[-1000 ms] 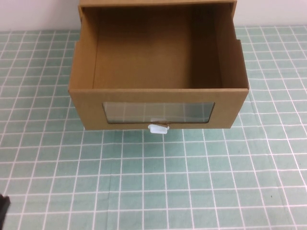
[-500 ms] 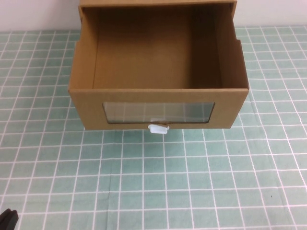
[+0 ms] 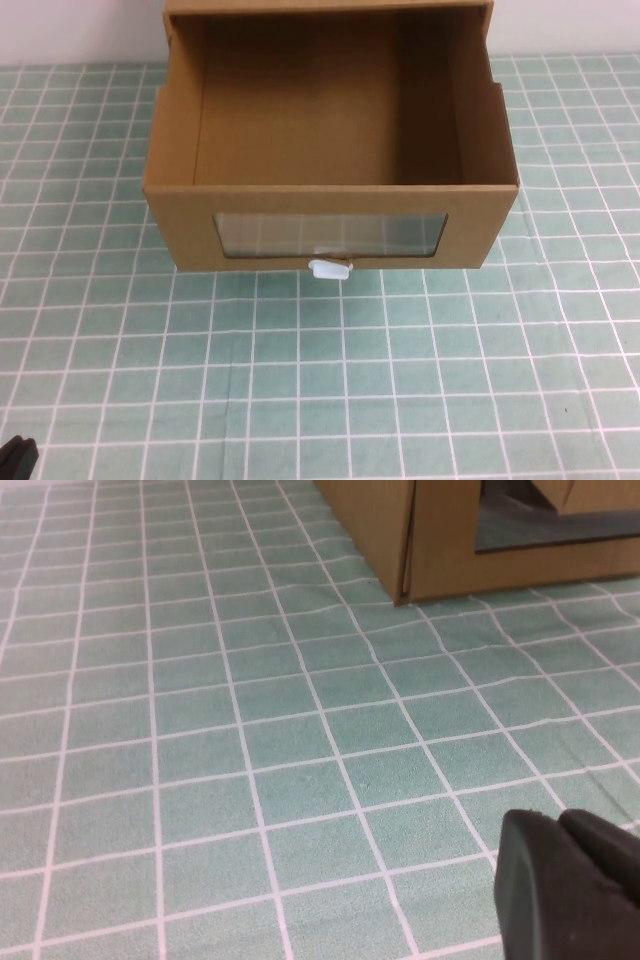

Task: Open the shoe box
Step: 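Pull the top drawer of the cardboard box fully open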

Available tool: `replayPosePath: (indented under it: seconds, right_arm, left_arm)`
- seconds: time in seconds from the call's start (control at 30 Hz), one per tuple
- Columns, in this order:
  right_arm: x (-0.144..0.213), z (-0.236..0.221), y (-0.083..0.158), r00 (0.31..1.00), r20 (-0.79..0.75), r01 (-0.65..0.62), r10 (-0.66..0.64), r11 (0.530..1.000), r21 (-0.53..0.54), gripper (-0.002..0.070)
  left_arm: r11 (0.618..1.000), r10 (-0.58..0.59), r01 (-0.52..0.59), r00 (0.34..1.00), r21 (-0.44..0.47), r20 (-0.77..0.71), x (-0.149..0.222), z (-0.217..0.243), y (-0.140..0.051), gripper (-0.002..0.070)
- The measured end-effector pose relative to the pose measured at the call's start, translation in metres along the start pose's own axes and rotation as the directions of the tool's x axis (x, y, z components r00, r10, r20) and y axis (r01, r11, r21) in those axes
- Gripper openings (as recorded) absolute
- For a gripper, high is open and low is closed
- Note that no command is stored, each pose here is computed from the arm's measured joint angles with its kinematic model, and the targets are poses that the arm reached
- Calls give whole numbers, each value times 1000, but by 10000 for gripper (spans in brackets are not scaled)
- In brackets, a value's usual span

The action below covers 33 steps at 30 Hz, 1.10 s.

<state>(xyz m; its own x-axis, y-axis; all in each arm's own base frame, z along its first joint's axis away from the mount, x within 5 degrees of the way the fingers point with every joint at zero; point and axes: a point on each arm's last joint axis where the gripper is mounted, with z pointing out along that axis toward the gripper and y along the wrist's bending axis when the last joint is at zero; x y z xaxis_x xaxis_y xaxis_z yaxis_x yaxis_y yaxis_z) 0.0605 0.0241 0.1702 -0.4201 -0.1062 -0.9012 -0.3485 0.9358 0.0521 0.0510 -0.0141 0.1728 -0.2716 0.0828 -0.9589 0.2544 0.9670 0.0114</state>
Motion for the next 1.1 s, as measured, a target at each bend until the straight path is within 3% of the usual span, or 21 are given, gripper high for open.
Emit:
replayPosePath:
  seconds: [0.37, 0.57, 0.77, 1.1]
  right_arm:
    - [0, -1, -1, 1000, 16, -5, 5, 1000, 13, -13]
    - [1, -13, -9, 991, 119, -69, 53, 988, 140, -13]
    - [8, -14, -16, 987, 128, -126, 94, 955, 268, -13]
    - [8, -14, -18, 986, 134, -136, 101, 948, 289, -13]
  left_arm:
    - [1000, 0, 0, 1000, 0, 0, 0, 0, 0, -5]
    - [1000, -2, 2, 1000, 0, 0, 0, 0, 0, -5]
    - [1000, -2, 2, 1000, 0, 0, 0, 0, 0, -5]
    - [1000, -2, 2, 1000, 0, 0, 0, 0, 0, -5]
